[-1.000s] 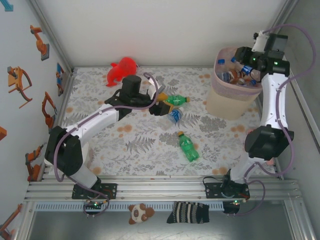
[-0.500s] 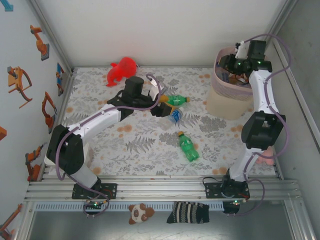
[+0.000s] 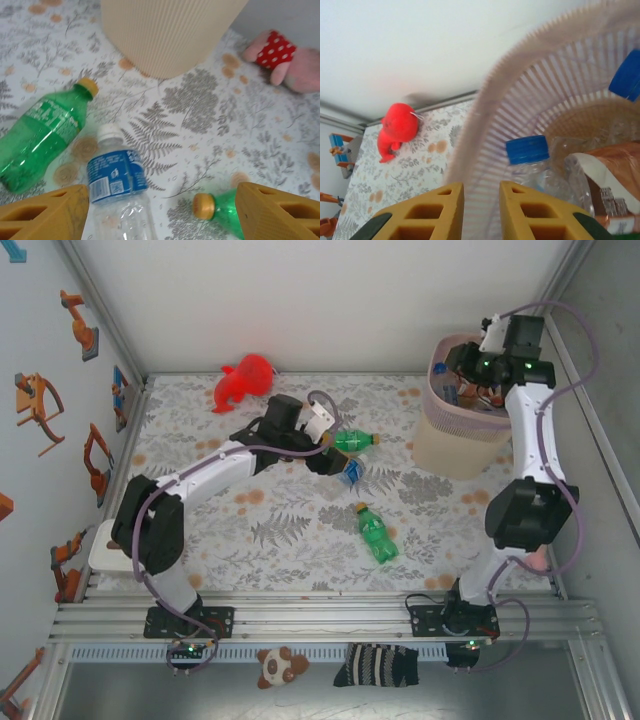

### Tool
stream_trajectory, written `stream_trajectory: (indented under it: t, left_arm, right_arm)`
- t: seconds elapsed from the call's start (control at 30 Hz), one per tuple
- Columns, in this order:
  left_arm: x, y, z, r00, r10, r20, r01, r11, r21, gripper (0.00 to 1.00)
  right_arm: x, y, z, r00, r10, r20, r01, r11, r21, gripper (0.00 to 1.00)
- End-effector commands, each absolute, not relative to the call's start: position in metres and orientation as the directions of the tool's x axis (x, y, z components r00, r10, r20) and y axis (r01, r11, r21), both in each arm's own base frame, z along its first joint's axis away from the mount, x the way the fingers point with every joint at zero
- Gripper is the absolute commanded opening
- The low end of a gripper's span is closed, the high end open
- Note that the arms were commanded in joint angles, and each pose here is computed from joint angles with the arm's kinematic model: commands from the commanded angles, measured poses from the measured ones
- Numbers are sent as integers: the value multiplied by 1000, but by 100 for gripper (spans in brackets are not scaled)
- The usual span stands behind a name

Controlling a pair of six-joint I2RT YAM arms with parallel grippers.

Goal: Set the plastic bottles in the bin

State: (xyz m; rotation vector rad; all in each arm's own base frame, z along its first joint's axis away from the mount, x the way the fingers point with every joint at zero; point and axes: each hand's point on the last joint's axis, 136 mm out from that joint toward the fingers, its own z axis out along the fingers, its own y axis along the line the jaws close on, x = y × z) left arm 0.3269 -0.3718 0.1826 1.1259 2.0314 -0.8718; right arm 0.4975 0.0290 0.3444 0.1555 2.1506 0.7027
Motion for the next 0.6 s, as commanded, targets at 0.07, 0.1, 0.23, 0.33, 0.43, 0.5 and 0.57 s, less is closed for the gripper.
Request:
stream_trajectory:
  t: [0.07, 0.1, 0.23, 0.33, 0.43, 0.5, 0.57]
  left_arm:
    - [337, -366, 150, -451, 555, -699, 862, 475, -180, 79]
    - [338, -366, 144, -460, 569, -682, 858, 483, -176, 80]
    - [340, -369, 123, -492, 616, -615, 848, 500, -178, 82]
    - [336, -370, 107, -510, 653, -560, 841, 514, -166, 83]
    - [328, -370, 88, -520, 693, -499, 839, 525, -144, 85]
    - [324, -369, 76, -525, 716, -460, 837, 531, -128, 85]
    - [321, -366, 64, -535, 735, -416, 833, 541, -116, 85]
  right_arm:
    - [460, 30, 398, -549, 345, -762, -167, 847, 504, 25]
    - [454, 31, 401, -543, 343, -767, -169, 850, 499, 25]
    - [437, 31, 406, -530, 337, -778, -169, 858, 486, 25]
    - [425, 31, 405, -532, 332, -779, -164, 862, 480, 26]
    - [417, 32, 404, -535, 327, -779, -161, 866, 474, 26]
    - [412, 32, 404, -535, 327, -779, -161, 865, 475, 27]
    - [409, 33, 404, -536, 327, -778, -162, 865, 475, 27]
